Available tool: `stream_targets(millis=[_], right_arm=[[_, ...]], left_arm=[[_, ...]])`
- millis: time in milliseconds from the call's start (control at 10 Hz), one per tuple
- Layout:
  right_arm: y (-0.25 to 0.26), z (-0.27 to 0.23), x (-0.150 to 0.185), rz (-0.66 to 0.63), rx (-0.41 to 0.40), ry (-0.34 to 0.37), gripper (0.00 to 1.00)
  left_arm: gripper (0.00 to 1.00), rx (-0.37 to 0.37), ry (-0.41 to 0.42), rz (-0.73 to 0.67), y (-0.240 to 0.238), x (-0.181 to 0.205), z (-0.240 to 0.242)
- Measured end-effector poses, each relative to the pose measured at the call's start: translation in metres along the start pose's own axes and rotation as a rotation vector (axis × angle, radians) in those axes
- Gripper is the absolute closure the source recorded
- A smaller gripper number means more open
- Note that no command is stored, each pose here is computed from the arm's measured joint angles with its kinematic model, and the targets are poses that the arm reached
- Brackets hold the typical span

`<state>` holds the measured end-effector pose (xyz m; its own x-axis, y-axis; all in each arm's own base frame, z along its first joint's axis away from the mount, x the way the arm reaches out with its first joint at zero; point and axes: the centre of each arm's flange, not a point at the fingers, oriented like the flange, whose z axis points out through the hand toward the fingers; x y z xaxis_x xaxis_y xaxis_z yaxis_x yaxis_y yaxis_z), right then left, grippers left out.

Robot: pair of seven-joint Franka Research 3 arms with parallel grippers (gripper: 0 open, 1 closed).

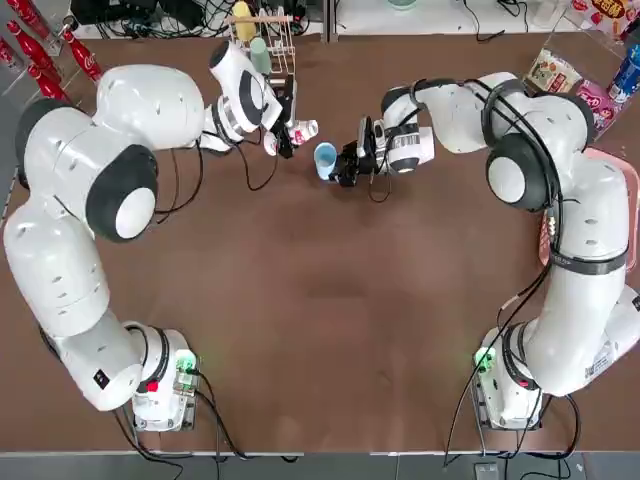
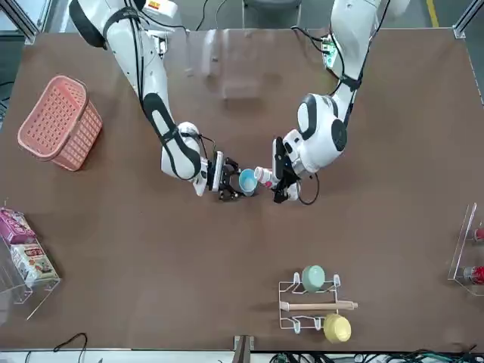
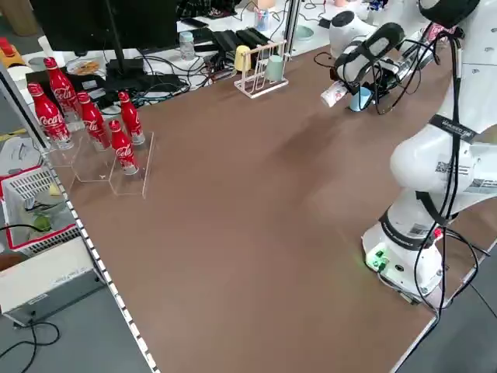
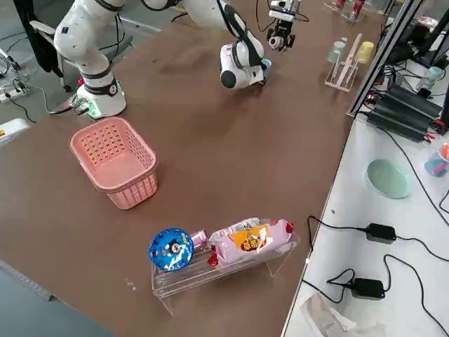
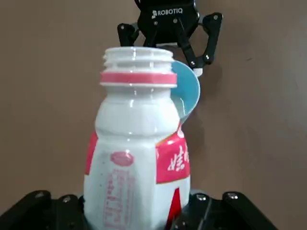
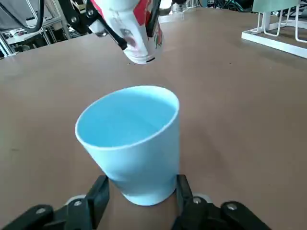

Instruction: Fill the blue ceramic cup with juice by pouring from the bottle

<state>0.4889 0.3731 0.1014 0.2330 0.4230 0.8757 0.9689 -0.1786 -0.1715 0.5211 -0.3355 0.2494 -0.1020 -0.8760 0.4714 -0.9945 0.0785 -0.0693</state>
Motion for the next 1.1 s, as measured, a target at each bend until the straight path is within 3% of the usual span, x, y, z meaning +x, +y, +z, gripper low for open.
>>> stream_targets(millis=[600,1100], right_arm=[[0.000,0.001,0.001,0.000,0.005,0.007,0.35],[-0.001,0.001,0.001,0.000,0.007,0.009,0.35]], left_arm=[[0.63,0.012,-0.103,0.043,-0.007,0.010,-0.006],[0.63,0.008,-0.130,0.053,-0.005,0.020,-0.004]])
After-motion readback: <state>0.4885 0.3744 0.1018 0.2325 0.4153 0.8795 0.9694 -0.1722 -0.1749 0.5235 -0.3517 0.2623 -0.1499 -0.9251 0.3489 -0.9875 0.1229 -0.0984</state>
